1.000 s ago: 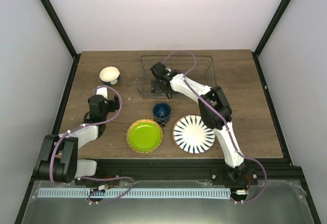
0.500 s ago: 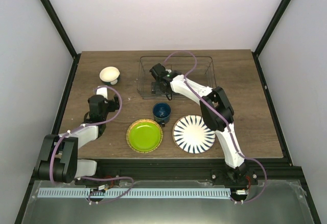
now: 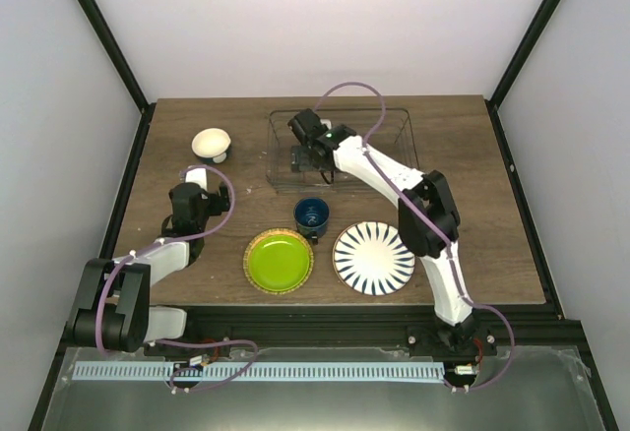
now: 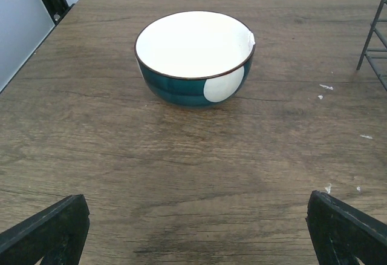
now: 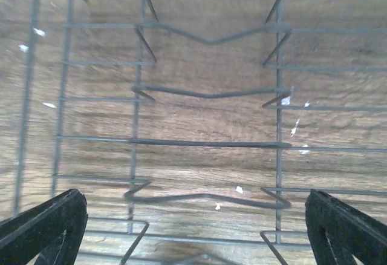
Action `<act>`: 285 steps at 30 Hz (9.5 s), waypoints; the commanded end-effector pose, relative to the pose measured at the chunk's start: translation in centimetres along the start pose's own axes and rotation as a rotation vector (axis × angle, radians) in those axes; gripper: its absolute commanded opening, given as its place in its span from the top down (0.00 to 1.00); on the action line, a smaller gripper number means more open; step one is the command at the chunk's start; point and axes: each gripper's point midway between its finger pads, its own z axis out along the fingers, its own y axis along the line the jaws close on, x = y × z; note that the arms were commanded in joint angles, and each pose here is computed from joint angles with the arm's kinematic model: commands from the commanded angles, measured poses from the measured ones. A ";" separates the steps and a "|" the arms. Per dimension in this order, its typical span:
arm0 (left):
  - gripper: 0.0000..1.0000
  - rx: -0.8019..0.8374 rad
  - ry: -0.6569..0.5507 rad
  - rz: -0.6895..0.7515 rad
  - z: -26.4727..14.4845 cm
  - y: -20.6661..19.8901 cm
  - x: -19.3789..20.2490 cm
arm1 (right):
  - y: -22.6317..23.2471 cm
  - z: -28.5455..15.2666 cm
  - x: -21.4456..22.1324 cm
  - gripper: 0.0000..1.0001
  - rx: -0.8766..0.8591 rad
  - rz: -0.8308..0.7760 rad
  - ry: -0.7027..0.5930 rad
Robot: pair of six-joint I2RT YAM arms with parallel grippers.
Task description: Load the mixed dishes into the dish rack
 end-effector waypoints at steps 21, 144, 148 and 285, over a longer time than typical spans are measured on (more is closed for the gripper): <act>0.00 -0.186 -0.024 -0.096 -4.0 3.2 -7.3 | -3.6 -14.7 1.2 0.00 -0.080 -0.072 -0.291; 1.00 0.613 0.237 -0.338 -13.6 -10.0 -5.5 | 4.2 -22.0 12.9 0.00 -1.164 -0.384 -0.274; 1.00 0.615 0.246 -0.310 -14.0 -11.3 -4.6 | 5.1 -21.6 13.1 0.00 -1.193 -0.379 -0.243; 0.00 0.484 0.266 -0.152 -14.6 -13.2 0.8 | -17.7 -1.3 -8.9 0.82 0.711 -0.586 -0.272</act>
